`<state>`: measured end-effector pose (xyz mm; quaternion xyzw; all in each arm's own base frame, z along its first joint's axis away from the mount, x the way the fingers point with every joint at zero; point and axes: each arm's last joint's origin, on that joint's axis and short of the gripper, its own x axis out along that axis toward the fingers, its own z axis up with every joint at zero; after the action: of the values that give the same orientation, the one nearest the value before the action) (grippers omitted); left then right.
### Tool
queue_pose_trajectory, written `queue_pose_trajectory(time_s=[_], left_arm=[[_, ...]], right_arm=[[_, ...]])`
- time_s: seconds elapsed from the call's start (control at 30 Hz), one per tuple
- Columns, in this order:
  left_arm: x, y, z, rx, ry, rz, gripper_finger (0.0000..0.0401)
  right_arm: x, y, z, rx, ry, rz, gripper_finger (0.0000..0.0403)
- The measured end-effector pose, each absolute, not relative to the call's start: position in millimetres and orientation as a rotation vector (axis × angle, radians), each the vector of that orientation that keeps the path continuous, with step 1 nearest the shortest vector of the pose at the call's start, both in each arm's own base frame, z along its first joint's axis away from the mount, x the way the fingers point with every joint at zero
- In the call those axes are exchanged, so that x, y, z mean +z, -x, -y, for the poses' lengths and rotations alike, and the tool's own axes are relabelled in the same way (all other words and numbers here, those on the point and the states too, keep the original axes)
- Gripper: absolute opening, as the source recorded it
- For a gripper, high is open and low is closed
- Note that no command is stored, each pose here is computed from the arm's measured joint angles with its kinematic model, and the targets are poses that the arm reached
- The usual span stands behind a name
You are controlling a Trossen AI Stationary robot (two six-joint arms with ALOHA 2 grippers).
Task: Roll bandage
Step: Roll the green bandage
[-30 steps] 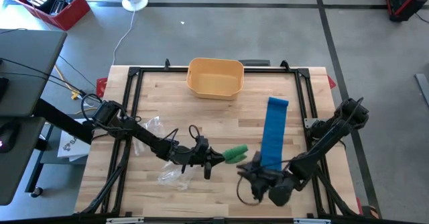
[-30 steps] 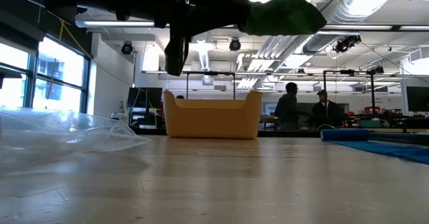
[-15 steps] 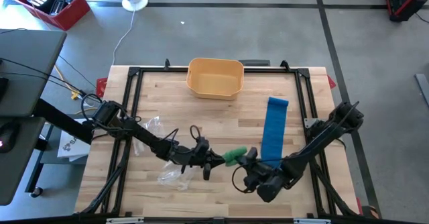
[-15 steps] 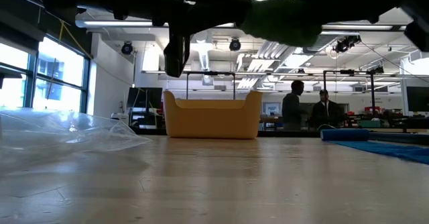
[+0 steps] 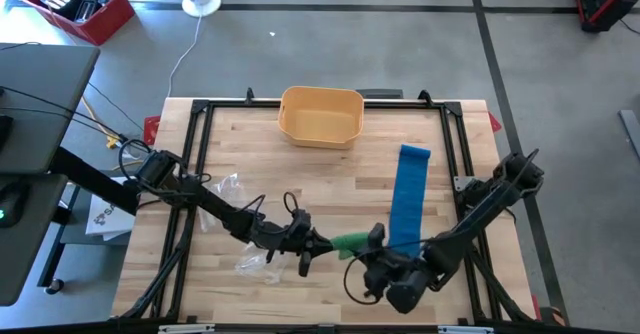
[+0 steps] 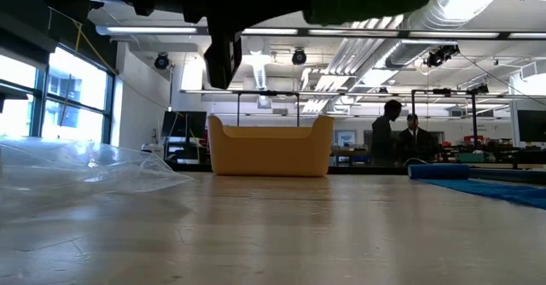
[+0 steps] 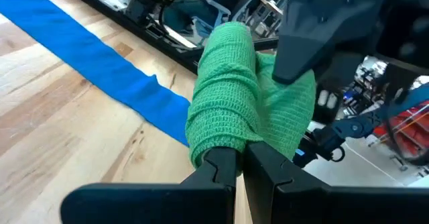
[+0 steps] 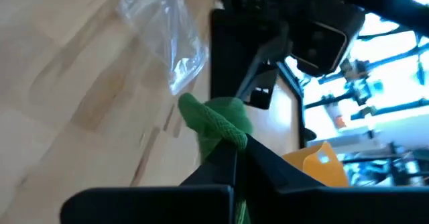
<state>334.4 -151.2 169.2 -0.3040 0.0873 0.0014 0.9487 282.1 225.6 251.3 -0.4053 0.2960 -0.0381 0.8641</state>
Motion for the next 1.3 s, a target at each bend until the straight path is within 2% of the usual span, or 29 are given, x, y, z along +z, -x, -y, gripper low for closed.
queue_pose_trajectory(time_s=[0.23, 0.33, 0.47, 0.57, 0.67, 0.83, 0.97, 1.13, 1.3], left_arm=[[160, -330, 155, 0.035, 0.574, -0.257, 0.0005], [151, -327, 154, 0.065, 0.536, -0.337, 0.0005], [135, -325, 151, 0.112, 0.475, -0.441, 0.0005], [121, -324, 150, 0.115, 0.444, -0.515, 0.0005], [104, -322, 151, 0.09, 0.424, -0.589, 0.0005], [90, -326, 153, 0.074, 0.425, -0.599, 0.0005], [88, -327, 154, 0.064, 0.432, -0.585, 0.0005], [91, -326, 157, 0.02, 0.341, -0.567, 0.0005], [91, -326, 157, 0.0, 0.285, -0.568, 0.0005]], right_arm=[[254, -310, -189, 0.009, 0.469, -0.775, 0.0002], [237, -319, -172, 0.035, 0.303, -0.843, 0.0002], [202, -319, -159, -0.018, 0.226, -0.893, 0.0006], [183, -318, -156, -0.035, 0.16, -0.879, 0.0023], [172, -316, -154, -0.03, 0.091, -0.834, 0.0058], [156, -312, -149, -0.019, 0.034, -0.762, 0.0127], [149, -307, -152, 0.045, 0.083, -0.752, 0.0165], [157, -305, -168, 0.145, 0.156, -0.733, 0.0177], [161, -301, -179, 0.117, 0.147, -0.713, 0.0169]])
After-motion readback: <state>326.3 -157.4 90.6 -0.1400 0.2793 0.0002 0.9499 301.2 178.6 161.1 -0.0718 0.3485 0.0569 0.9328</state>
